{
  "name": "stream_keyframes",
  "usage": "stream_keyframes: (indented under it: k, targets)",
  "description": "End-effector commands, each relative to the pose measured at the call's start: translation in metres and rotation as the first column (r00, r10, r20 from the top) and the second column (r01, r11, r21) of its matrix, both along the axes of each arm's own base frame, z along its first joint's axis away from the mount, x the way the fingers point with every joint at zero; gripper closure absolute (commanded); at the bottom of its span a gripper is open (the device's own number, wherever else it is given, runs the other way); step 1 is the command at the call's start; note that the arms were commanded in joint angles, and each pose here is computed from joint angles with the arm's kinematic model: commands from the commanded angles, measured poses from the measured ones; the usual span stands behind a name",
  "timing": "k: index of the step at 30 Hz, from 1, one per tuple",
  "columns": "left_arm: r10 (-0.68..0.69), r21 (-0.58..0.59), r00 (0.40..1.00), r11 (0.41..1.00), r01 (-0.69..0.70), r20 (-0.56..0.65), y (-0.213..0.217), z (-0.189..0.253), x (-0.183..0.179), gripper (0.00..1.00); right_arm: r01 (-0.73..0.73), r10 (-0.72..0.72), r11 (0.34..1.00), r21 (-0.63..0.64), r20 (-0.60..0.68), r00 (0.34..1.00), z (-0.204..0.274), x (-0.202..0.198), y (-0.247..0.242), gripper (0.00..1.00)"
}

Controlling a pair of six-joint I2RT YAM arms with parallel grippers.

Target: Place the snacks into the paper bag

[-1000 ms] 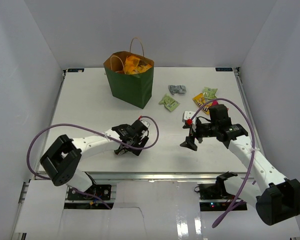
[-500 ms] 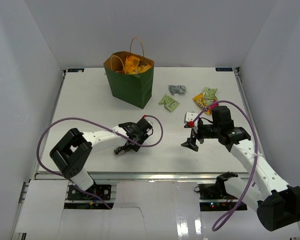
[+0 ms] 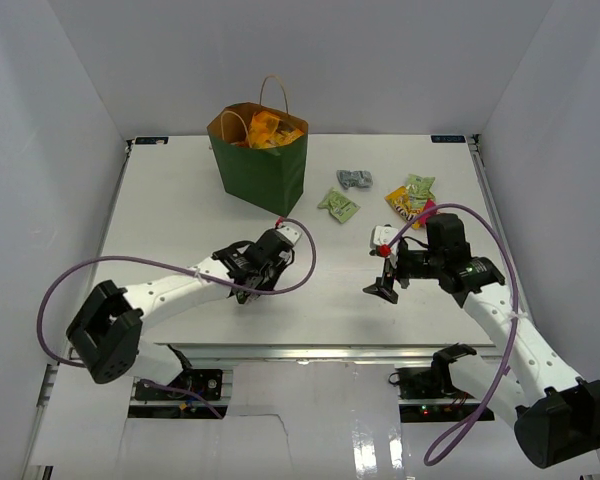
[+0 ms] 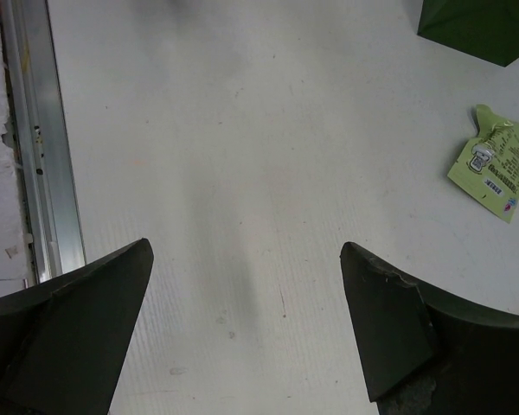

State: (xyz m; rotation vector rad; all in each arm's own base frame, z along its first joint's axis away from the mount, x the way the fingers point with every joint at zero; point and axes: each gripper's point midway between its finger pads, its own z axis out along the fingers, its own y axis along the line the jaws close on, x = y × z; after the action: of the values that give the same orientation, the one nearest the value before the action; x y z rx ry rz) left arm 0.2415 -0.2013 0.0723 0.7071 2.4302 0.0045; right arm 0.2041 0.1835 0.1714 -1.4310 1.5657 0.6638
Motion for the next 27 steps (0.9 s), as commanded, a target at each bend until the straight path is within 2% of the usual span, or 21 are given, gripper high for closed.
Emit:
stream_keyframes:
  k: [1,4,6,7,9,11,14,17,18,20,22,23,24,27]
  targets:
    - [0.014,-0.256,0.994,0.967,0.015,0.112,-0.032,0.064,0.017,0.7,-0.007,0.007,1.0,0.011,0.054,0.999,0.007,0.003,0.0,0.05]
    - [0.042,-0.455,0.976,0.888,0.062,0.215,-0.048,0.127,0.032,0.72,-0.004,0.004,1.0,0.013,0.062,0.998,0.009,0.003,0.0,0.05]
    - [0.062,-0.571,0.96,0.814,0.111,0.275,-0.055,0.171,0.037,0.73,-0.003,0.002,1.0,0.011,0.066,0.998,0.01,0.003,-0.001,0.05]
    - [0.104,-0.632,0.937,0.762,0.14,0.333,-0.054,0.205,0.05,0.73,-0.003,0.002,1.0,0.013,0.071,0.997,0.01,0.003,-0.001,0.05]
    - [0.145,-0.71,0.918,0.681,0.179,0.37,-0.055,0.244,0.06,0.73,-0.001,0.0,1.0,0.013,0.071,0.997,0.011,0.003,-0.001,0.05]
    - [0.215,-0.764,0.87,0.598,0.242,0.444,-0.052,0.295,0.077,0.73,-0.001,0.0,1.0,0.014,0.074,0.997,0.011,0.003,-0.001,0.05]
    - [0.296,-0.79,0.802,0.525,0.317,0.519,-0.054,0.346,0.099,0.73,-0.004,0.002,1.0,0.018,0.076,0.997,0.012,0.002,0.0,0.05]
    - [0.375,-0.794,0.755,0.527,0.303,0.537,-0.055,0.36,0.131,0.74,-0.006,0.004,1.0,0.026,0.076,0.997,0.011,0.001,0.0,0.05]
    - [0.412,-0.795,0.72,0.514,0.322,0.558,-0.05,0.383,0.14,0.74,-0.008,0.006,1.0,0.028,0.075,0.997,0.012,0.001,0.001,0.05]
    - [0.437,-0.797,0.708,0.524,0.301,0.555,-0.052,0.379,0.164,0.74,-0.01,0.007,0.999,0.031,0.075,0.997,0.012,0.0,0.001,0.05]
    - [0.475,-0.798,0.669,0.511,0.319,0.572,-0.049,0.398,0.181,0.74,-0.011,0.009,0.999,0.034,0.076,0.997,0.013,-0.001,0.001,0.05]
    - [0.473,-0.795,0.674,0.53,0.297,0.567,-0.054,0.385,0.198,0.74,-0.012,0.009,0.999,0.035,0.079,0.997,0.013,-0.001,0.001,0.05]
    - [0.49,-0.79,0.647,0.527,0.314,0.584,-0.053,0.399,0.204,0.74,-0.013,0.01,0.999,0.037,0.081,0.997,0.014,-0.001,0.001,0.05]
    - [0.504,-0.769,0.616,0.57,0.289,0.606,-0.056,0.387,0.234,0.74,-0.012,0.009,0.999,0.039,0.084,0.996,0.014,-0.001,0.001,0.05]
